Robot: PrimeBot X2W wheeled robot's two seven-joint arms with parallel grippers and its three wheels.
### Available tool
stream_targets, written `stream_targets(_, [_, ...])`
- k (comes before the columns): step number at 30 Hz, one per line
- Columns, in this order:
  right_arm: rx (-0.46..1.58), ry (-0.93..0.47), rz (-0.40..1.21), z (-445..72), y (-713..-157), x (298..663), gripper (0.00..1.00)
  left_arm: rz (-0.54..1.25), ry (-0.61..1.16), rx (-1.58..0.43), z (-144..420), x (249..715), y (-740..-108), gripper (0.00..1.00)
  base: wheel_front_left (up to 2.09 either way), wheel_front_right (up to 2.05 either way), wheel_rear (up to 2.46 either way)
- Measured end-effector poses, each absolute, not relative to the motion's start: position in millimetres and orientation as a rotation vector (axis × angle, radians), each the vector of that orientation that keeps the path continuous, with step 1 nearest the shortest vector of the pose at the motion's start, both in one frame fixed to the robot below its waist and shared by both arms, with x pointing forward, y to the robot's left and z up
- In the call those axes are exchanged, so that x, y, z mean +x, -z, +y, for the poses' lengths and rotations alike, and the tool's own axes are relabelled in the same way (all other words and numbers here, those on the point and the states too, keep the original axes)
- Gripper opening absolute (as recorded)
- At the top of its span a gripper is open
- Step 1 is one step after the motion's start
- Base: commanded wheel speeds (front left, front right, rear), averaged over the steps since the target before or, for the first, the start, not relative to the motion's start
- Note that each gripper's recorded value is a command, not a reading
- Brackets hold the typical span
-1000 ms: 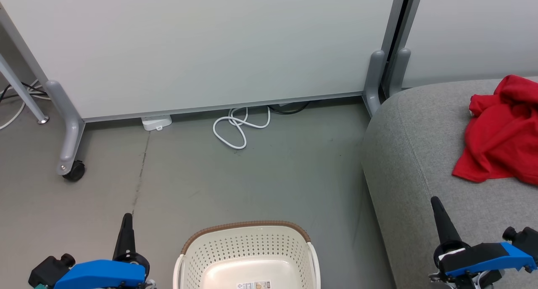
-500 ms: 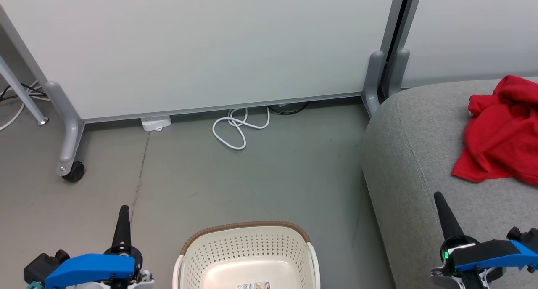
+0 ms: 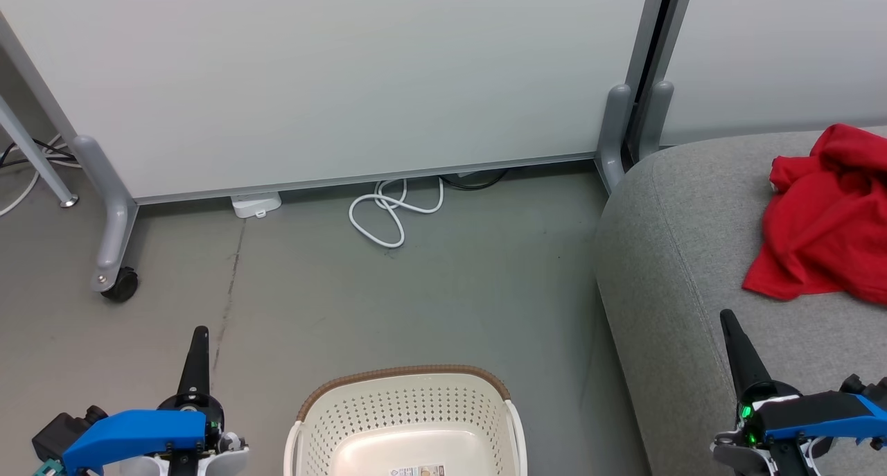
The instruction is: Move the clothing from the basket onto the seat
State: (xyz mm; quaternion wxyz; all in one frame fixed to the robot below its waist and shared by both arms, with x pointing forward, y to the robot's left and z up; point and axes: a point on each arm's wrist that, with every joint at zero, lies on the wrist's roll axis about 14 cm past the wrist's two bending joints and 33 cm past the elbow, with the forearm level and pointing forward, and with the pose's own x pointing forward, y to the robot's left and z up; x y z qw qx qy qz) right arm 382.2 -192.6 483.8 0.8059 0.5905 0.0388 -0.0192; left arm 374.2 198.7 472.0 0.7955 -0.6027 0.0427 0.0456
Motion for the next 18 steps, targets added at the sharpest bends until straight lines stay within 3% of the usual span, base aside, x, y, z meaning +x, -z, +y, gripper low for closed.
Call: stream_targets(18, [1.410, 0.031, 0.048, -195.8, -492.8, 384.8, 0.00, 0.054, -0.062, -1.427, 199.0, 380.8, -486.4, 0.00, 0.00, 0.00, 0.00])
